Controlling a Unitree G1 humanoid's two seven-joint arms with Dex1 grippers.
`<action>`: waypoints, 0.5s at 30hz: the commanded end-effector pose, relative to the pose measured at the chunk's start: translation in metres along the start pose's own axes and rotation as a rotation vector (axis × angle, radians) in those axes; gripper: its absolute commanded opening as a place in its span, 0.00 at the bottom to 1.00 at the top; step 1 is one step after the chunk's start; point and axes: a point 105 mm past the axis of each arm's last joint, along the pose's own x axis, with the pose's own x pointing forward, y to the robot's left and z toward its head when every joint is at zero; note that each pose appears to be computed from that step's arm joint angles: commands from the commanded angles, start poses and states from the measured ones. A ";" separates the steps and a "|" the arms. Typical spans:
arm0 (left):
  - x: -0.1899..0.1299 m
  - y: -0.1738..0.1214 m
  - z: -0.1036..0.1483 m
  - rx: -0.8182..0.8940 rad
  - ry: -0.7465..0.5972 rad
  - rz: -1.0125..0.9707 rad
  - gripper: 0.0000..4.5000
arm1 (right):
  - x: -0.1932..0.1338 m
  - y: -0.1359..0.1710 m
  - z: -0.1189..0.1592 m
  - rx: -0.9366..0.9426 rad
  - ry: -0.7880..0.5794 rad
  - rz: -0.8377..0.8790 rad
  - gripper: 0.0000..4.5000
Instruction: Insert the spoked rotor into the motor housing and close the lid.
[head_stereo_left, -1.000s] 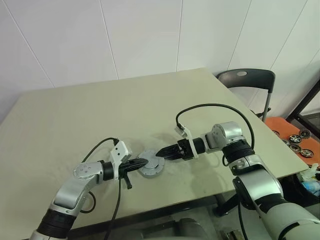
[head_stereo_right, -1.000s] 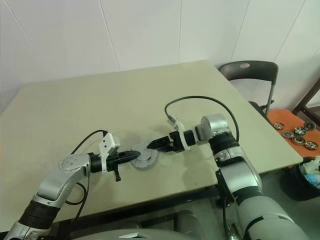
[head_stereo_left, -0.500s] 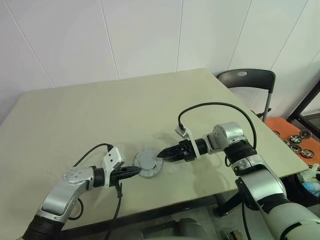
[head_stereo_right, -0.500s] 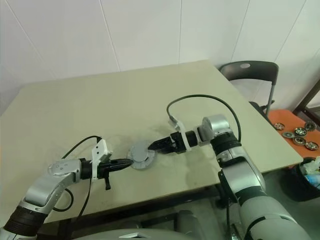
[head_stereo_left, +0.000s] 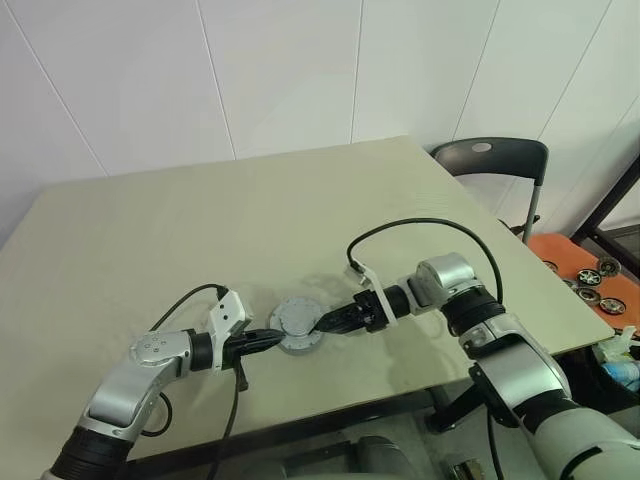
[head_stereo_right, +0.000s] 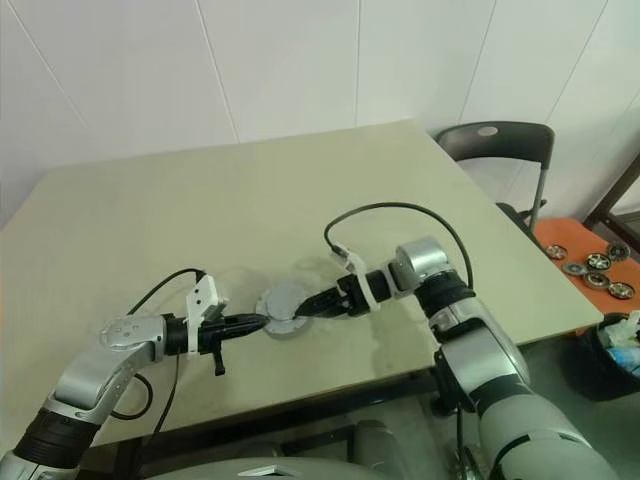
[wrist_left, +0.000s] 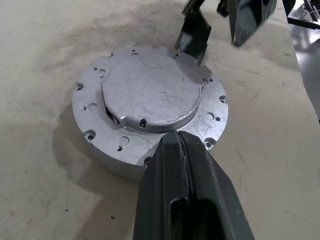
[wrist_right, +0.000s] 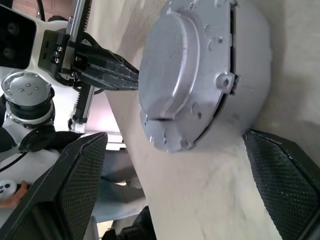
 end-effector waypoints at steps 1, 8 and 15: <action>0.001 0.001 -0.014 -0.028 0.051 0.009 0.00 | 0.005 0.009 0.011 -0.035 -0.035 0.034 1.00; 0.002 0.004 -0.011 -0.021 0.048 0.011 0.00 | 0.012 0.009 0.013 -0.032 -0.055 0.033 1.00; 0.004 0.005 -0.011 -0.019 0.042 0.012 0.00 | 0.017 0.007 0.021 -0.024 -0.107 0.027 1.00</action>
